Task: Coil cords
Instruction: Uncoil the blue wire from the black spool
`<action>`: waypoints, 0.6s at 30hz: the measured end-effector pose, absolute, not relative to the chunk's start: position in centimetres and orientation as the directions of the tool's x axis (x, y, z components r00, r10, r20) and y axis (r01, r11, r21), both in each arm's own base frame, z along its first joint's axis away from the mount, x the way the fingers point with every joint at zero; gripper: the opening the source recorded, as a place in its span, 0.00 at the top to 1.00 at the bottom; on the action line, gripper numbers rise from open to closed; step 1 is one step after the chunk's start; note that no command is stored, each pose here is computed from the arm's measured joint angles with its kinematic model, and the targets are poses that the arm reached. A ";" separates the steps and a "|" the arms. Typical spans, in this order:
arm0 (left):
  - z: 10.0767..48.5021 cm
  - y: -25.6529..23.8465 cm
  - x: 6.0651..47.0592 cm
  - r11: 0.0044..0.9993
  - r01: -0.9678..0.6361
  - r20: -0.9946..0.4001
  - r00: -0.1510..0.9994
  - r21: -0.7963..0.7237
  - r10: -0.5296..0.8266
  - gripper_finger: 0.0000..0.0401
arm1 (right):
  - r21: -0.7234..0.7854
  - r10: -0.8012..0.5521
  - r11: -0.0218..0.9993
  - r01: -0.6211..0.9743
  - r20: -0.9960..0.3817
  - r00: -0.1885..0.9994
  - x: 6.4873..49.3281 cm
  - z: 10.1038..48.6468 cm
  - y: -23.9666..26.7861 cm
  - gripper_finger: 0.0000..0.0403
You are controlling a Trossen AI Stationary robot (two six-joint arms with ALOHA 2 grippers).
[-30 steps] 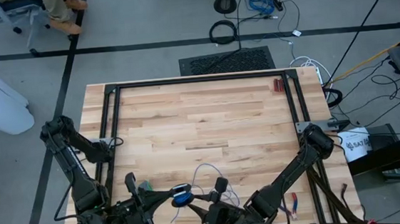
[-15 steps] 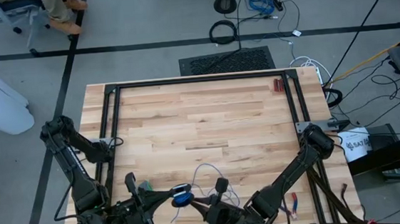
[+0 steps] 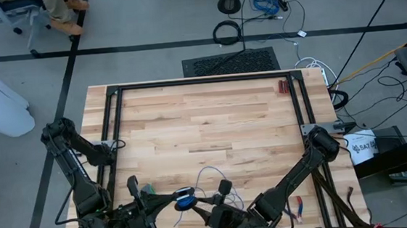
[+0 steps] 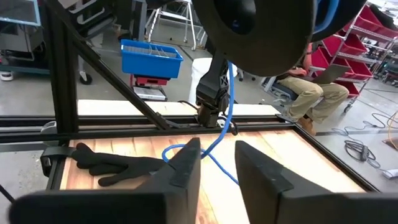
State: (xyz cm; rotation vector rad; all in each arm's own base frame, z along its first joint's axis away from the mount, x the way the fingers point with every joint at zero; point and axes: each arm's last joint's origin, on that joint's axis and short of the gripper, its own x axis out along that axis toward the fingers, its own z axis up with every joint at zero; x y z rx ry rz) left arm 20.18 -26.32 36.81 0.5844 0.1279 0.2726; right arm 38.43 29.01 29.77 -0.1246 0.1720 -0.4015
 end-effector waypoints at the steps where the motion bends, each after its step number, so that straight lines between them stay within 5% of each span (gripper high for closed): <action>1: 36.8 -26.3 20.2 0.800 -0.217 -0.042 0.956 0.560 0.289 1.00 | -0.150 -0.398 0.914 0.378 -0.141 0.906 38.4 29.8 29.0 0.75; 11: 36.8 -26.4 20.2 0.805 -0.207 -0.043 0.960 0.555 0.276 1.00 | -0.089 -0.328 0.944 0.318 -0.167 0.930 39.3 29.7 28.3 0.70; 18: 36.8 -26.4 20.2 0.805 -0.206 -0.043 0.960 0.556 0.276 1.00 | -0.089 -0.328 0.944 0.317 -0.167 0.930 39.2 29.7 28.3 0.84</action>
